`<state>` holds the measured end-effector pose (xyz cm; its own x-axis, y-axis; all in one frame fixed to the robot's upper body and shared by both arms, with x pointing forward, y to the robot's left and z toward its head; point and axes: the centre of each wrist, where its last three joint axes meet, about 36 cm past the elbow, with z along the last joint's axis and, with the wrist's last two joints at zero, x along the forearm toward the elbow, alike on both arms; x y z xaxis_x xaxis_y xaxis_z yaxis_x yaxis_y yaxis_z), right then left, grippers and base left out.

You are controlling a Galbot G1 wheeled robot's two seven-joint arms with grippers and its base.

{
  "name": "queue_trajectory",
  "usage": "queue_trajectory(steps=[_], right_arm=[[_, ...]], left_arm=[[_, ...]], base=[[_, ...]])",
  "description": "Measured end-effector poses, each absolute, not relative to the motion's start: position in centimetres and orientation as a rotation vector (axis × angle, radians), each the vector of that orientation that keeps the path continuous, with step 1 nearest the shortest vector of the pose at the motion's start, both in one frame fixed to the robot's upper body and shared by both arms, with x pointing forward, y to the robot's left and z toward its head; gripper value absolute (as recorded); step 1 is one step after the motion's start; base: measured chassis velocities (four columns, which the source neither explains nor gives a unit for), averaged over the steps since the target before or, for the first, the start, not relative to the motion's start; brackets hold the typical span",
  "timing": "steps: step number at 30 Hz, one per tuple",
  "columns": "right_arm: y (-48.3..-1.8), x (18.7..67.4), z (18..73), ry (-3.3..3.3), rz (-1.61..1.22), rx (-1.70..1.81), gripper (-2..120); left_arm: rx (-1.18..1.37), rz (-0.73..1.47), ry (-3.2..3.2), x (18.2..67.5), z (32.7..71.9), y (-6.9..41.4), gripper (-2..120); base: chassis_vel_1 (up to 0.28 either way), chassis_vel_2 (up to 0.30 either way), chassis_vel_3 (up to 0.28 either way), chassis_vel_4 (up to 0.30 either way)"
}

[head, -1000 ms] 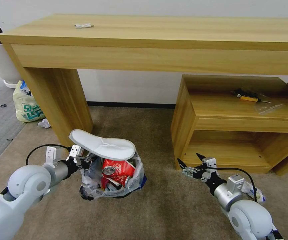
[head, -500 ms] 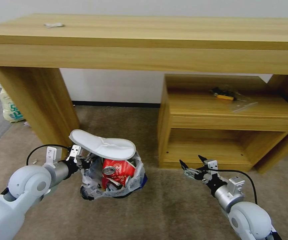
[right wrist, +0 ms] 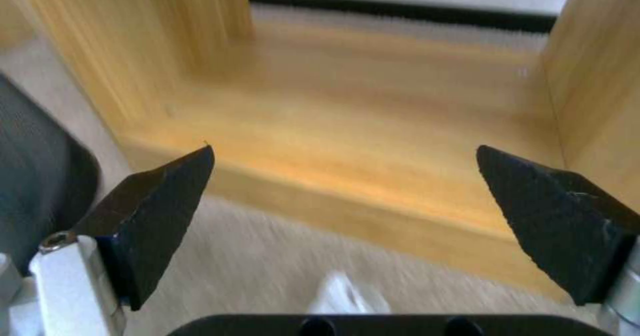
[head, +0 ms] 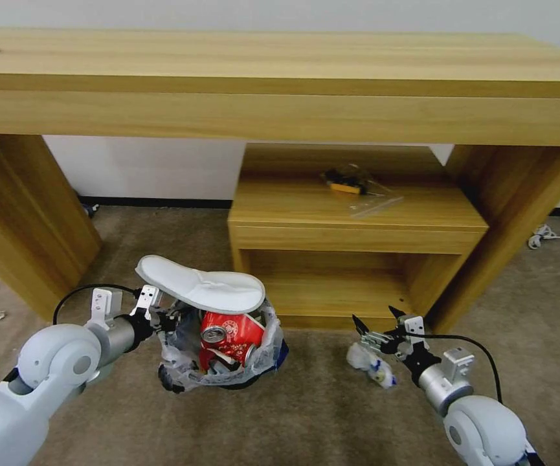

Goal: Pick up the trash bin and place the garbage on the floor into it.

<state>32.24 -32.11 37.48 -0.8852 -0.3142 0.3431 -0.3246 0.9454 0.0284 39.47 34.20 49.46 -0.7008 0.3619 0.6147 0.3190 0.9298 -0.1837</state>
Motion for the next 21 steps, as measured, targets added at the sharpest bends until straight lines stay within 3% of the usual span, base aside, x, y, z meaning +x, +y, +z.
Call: queue_trajectory(steps=[10,21], right_arm=[[-37.8,35.0,29.8,-2.526,0.167,0.594,100],[-37.9,37.9,25.2,-2.399,0.164,0.589,100]], left_arm=[[-0.479,0.071,-2.399,39.3,49.6,34.2,0],[-0.489,0.069,-2.398,39.4,49.8,34.0,0]], base=[[0.015,0.019,-0.022,-0.008],[0.000,0.000,0.000,0.000]])
